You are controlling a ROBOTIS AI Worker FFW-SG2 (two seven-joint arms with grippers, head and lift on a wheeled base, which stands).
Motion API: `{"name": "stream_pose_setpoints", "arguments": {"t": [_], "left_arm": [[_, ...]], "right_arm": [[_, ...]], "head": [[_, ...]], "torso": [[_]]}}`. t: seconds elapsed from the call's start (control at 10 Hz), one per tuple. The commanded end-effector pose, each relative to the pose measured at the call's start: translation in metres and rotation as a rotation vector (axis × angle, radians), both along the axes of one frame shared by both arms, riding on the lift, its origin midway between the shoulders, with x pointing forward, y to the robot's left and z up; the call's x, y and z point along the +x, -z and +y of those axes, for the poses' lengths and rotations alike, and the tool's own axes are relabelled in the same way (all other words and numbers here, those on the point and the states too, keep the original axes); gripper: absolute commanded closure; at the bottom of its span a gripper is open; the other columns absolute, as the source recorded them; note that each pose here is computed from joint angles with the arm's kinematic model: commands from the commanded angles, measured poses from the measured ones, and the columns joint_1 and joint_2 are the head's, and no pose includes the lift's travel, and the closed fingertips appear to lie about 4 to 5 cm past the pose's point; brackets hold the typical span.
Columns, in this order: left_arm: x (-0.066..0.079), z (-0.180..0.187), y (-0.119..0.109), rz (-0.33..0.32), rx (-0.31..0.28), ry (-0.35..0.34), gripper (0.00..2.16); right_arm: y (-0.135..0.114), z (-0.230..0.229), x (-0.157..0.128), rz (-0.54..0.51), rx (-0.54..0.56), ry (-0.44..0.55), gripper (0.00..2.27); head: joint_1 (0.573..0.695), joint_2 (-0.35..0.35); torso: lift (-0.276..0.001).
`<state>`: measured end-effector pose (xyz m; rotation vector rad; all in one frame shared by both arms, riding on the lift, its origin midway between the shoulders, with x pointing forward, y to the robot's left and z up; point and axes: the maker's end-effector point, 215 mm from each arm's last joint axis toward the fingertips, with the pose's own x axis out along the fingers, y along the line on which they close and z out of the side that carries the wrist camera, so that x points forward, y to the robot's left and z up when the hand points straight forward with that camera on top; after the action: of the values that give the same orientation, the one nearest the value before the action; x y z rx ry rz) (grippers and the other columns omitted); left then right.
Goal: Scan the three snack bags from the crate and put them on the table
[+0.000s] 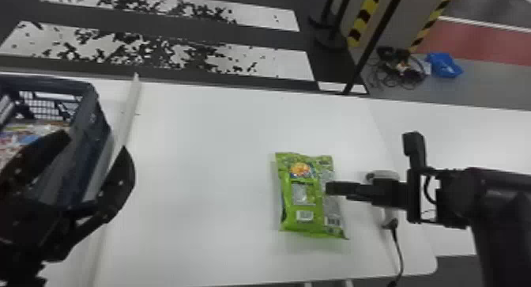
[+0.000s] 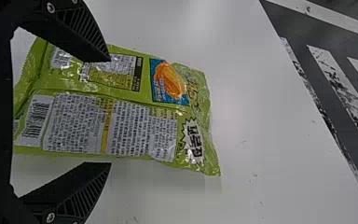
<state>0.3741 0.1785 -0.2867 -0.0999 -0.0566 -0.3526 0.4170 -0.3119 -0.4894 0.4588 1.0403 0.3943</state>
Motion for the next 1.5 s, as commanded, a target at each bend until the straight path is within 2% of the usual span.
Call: {"name": "stream_pose_setpoints", "arguments": {"t": [0.0, 0.2, 0.5, 0.6, 0.7, 0.8, 1.0, 1.1, 1.3, 1.4], "left_arm": [[-0.002, 0.000, 0.004, 0.008, 0.008, -0.001, 0.03], [-0.004, 0.001, 0.007, 0.017, 0.017, -0.004, 0.03], [-0.006, -0.001, 0.002, 0.008, 0.023, 0.000, 0.03], [-0.007, -0.003, 0.004, 0.014, 0.028, 0.002, 0.03], [-0.008, -0.003, 0.007, 0.020, 0.030, 0.005, 0.03], [-0.009, -0.003, 0.007, 0.022, 0.031, 0.004, 0.03], [-0.008, -0.001, 0.007, 0.020, 0.033, -0.001, 0.03], [-0.009, 0.000, 0.009, 0.024, 0.032, -0.002, 0.03], [-0.006, 0.001, 0.010, 0.023, 0.032, -0.004, 0.03], [-0.004, 0.001, 0.008, 0.018, 0.032, -0.005, 0.03]], "right_arm": [[0.012, 0.000, 0.014, -0.021, -0.025, -0.017, 0.09], [0.021, 0.002, 0.022, -0.046, -0.048, -0.037, 0.09], [0.031, 0.014, 0.017, -0.033, -0.046, -0.077, 0.12], [0.035, 0.018, 0.014, -0.024, -0.051, -0.093, 0.46], [0.040, 0.022, 0.010, 0.000, -0.057, -0.101, 1.59], [0.038, 0.024, 0.011, 0.005, -0.048, -0.102, 1.95], [0.024, 0.035, 0.010, -0.013, -0.026, -0.121, 2.01], [0.008, 0.034, 0.010, -0.051, -0.040, -0.115, 2.01], [-0.040, 0.017, 0.027, -0.164, -0.019, -0.043, 2.01], [-0.067, 0.001, 0.034, -0.212, 0.029, 0.028, 2.01]], "head": [[0.695, -0.191], [0.695, -0.187], [0.695, -0.179], [0.695, -0.174], [0.695, -0.171], [0.695, -0.168], [0.695, -0.157], [0.695, -0.147], [0.695, -0.146], [0.695, -0.153]], "torso": [[-0.094], [-0.094], [-0.094], [-0.094], [-0.094], [-0.094], [-0.094], [-0.094], [-0.094], [-0.094]]}}
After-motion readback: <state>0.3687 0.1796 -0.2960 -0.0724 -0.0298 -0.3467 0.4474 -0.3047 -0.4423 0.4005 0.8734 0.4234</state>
